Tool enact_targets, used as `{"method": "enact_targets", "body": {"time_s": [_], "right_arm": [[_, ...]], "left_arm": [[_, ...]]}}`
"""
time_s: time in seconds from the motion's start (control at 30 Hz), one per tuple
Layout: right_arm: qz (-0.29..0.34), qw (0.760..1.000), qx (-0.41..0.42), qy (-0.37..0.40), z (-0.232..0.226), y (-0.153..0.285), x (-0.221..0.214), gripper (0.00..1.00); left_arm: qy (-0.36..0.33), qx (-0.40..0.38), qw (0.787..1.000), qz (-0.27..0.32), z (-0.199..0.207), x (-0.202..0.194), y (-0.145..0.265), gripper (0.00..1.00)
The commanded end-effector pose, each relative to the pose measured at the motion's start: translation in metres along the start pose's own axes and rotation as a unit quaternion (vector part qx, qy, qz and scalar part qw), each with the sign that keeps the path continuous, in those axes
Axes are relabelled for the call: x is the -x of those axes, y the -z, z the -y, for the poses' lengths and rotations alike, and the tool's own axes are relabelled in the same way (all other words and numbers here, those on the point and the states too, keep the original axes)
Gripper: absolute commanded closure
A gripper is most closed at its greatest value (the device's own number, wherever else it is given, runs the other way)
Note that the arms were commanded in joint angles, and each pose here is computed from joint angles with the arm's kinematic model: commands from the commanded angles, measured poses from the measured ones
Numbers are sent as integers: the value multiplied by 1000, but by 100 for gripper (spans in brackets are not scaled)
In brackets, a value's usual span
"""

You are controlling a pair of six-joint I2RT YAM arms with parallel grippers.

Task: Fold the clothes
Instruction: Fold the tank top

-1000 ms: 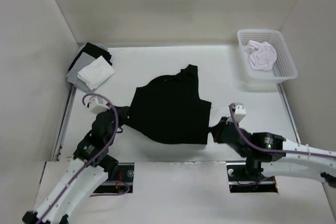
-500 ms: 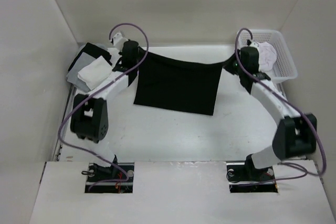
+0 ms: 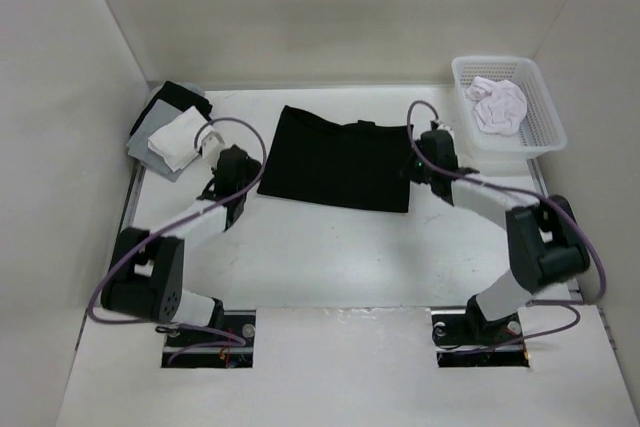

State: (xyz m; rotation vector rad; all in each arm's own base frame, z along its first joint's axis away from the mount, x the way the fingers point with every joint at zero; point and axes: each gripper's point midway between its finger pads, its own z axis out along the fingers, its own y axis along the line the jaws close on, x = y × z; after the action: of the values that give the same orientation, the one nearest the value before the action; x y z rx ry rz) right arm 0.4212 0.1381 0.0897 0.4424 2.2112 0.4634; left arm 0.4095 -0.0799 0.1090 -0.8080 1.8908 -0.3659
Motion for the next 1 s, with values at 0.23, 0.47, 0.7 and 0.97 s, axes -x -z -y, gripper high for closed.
{"method": "enact_targets", "body": {"time_s": [0.23, 0.47, 0.7, 0.97], "right_arm": [[76, 992, 105, 1, -36, 82, -40, 92], [71, 993, 89, -19, -4, 88, -63, 75], [68, 994, 42, -71, 29, 84, -78, 57], [44, 992, 3, -115, 47, 75, -91, 52]], "left_arm": [[73, -82, 992, -63, -23, -43, 41, 61], [103, -55, 990, -80, -36, -53, 17, 65], [128, -39, 988, -77, -39, -57, -4, 74], [141, -35, 987, -75, -41, -61, -12, 94]]}}
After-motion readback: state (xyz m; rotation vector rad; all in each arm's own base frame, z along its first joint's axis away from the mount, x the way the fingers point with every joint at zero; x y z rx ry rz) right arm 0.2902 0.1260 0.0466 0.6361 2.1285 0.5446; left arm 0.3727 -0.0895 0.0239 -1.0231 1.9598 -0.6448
